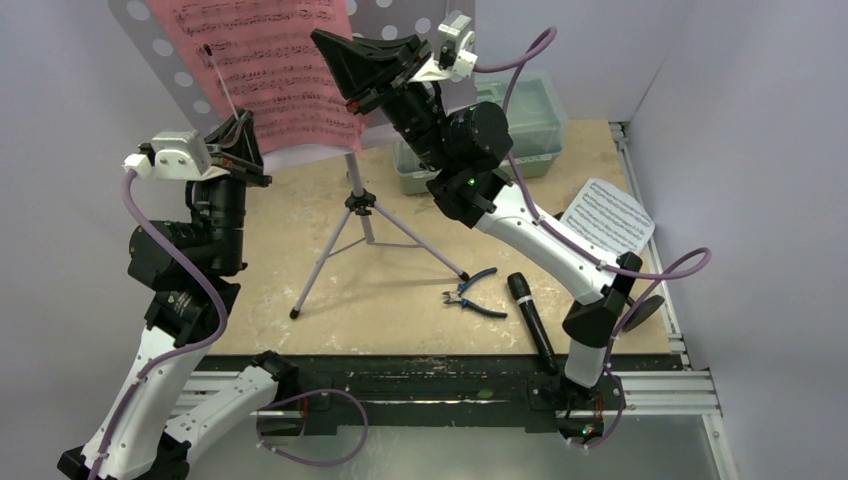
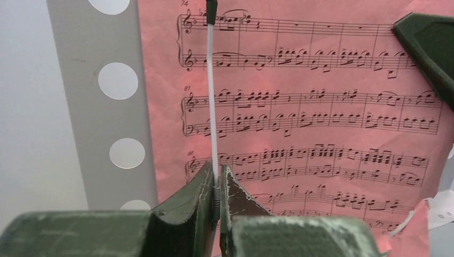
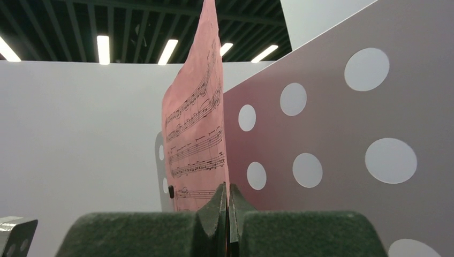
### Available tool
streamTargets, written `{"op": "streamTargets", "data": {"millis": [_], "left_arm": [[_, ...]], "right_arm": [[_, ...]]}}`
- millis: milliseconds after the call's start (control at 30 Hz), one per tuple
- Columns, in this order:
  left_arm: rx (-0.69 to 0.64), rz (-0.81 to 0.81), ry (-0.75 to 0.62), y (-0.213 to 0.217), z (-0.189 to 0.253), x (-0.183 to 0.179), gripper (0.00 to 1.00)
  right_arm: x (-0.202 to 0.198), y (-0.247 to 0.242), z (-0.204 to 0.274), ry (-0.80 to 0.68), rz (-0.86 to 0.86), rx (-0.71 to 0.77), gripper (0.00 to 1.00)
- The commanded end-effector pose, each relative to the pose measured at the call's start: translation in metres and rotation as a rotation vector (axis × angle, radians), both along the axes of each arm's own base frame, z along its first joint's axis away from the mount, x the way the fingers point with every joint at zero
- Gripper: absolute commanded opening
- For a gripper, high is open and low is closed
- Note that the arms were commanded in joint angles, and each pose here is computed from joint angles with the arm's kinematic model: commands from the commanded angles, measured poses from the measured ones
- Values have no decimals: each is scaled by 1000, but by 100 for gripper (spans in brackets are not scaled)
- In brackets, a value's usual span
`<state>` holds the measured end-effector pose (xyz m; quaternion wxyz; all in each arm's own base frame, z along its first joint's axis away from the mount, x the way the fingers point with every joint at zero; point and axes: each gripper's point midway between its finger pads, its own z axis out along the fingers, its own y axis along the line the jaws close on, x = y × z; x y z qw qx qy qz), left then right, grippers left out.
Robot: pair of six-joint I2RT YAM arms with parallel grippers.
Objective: Set up the instrument practice props
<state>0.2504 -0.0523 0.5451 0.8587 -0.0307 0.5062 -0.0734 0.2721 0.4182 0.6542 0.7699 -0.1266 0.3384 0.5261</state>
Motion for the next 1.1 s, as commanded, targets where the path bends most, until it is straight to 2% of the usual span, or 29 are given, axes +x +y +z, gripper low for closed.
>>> {"op": "streamTargets", "data": {"millis": [0,300,667,733,767,800,833,867,900,1067], "left_arm": [[-55,-50,-115,0,30,-18,0],[-58,-54,-111,0,30,-18,0],[-71,-56,-102,1,28,-18,0],[-69,-55,-97,0,27,-17,4],[-67,-55,-94,0,26,-17,7],[-77,-62,-90,0,26,-17,12],[-90,-69,-88,0,25,-18,17],[-96,-75,-84,-1,25,-18,21],[-102,-79,-80,0,24,-19,26],[-161,-114,-36,4,17,-32,52]], "right_arm": [[-17,-6,21,-46,66,71,0],[-19,13,19,-76,121,51,0],[-13,19,16,-76,91,32,0],[-11,19,16,-76,82,28,1],[-9,21,14,-73,78,22,7],[-9,21,14,-74,74,18,18],[-7,22,14,-68,67,12,32],[-5,21,14,-57,54,5,40],[-2,19,14,-35,37,-7,45],[-2,-10,7,67,-42,-101,57]]}}
